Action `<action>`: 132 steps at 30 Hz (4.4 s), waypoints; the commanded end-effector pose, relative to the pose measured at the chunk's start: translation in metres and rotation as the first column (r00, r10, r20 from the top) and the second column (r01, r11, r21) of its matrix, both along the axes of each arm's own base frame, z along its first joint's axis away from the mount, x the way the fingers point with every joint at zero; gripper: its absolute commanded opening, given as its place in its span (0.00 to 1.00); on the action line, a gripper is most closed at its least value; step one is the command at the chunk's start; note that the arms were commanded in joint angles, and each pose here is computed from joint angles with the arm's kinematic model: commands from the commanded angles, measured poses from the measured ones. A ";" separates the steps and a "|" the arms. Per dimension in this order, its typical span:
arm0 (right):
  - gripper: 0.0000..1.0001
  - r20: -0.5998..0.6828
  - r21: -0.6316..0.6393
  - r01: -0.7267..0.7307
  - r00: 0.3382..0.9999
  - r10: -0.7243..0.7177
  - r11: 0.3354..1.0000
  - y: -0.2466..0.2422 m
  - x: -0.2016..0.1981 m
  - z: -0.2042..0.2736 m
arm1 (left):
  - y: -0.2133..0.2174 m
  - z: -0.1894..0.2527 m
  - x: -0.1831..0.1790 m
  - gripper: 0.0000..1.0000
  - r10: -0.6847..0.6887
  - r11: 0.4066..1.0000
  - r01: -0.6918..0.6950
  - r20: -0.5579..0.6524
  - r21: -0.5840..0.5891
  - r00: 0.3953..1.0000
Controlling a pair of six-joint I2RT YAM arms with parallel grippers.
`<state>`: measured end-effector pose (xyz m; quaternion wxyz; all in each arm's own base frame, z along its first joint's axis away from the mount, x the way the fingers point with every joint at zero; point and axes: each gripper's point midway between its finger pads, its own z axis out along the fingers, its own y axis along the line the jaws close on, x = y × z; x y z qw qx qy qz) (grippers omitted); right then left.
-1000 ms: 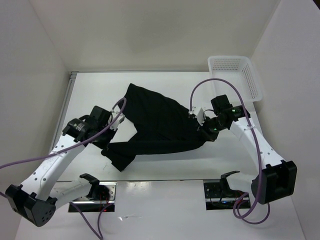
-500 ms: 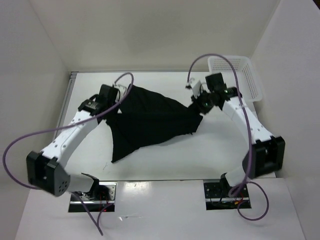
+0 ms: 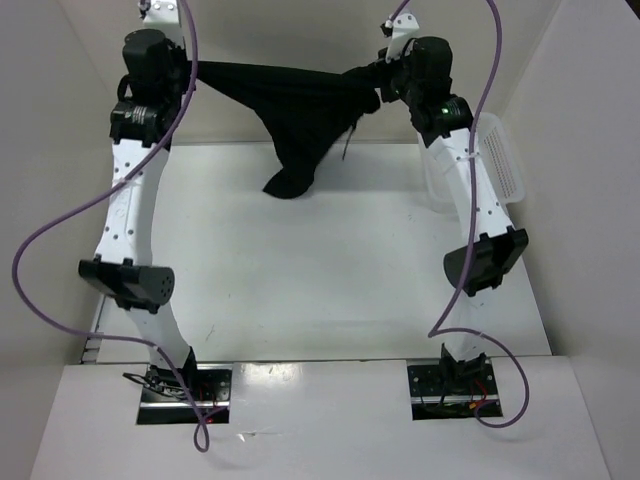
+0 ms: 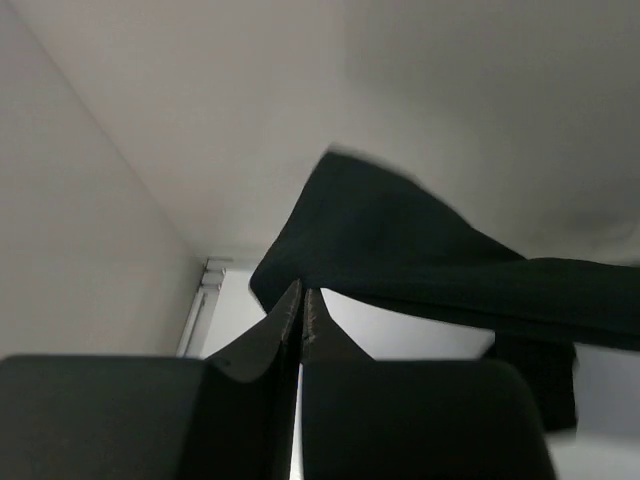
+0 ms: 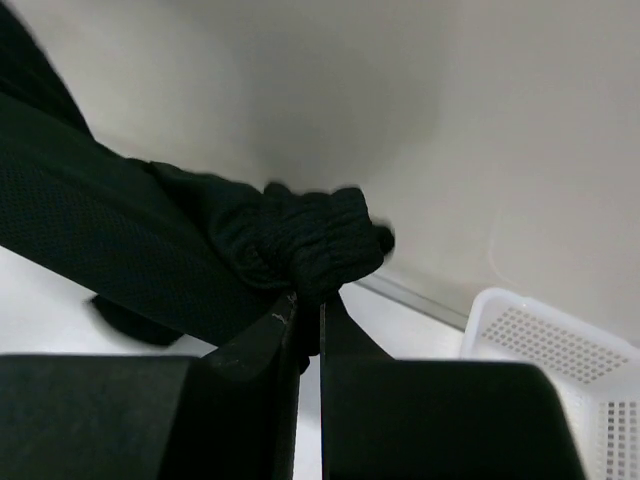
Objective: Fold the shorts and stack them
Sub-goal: Flatten the shorts out, then fold the shorts
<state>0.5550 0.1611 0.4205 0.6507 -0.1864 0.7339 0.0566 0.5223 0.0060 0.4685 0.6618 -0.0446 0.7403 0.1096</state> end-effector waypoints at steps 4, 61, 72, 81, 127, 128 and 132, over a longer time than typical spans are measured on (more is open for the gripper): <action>0.00 -0.049 -0.087 0.002 0.999 -0.007 0.996 -0.020 -0.040 -0.024 | -0.028 -0.083 -0.059 0.00 -0.044 0.998 0.049 -0.131 0.028 0.990; 0.19 -0.571 -0.374 -0.568 0.764 0.300 0.734 -0.003 -0.254 -0.325 | -0.114 -0.414 -0.158 0.55 -0.276 0.920 0.384 -0.829 -0.082 0.486; 0.15 -0.762 -0.409 -0.695 0.617 0.198 0.591 -0.041 -0.296 -0.396 | -0.076 -0.472 -0.198 0.52 -0.174 0.946 0.320 -0.905 -0.044 0.389; 0.08 -0.862 -0.295 -0.760 0.474 0.182 0.579 -0.051 -0.339 -0.407 | -0.068 -0.442 -0.170 0.52 -0.185 0.959 0.278 -0.862 -0.054 0.473; 0.74 -0.477 -0.140 0.127 0.860 -0.180 0.982 -0.061 0.005 -0.336 | -0.213 -0.419 0.090 0.66 -0.476 0.861 0.466 -0.643 -0.202 0.600; 0.77 -0.476 -0.148 0.122 0.861 -0.178 0.982 -0.061 0.007 -0.340 | -0.212 -0.426 0.090 0.66 -0.474 0.862 0.464 -0.651 -0.204 0.593; 0.83 -0.489 -0.166 0.120 0.852 -0.188 0.979 -0.063 0.006 -0.352 | -0.210 -0.434 0.087 0.64 -0.462 0.867 0.455 -0.667 -0.201 0.585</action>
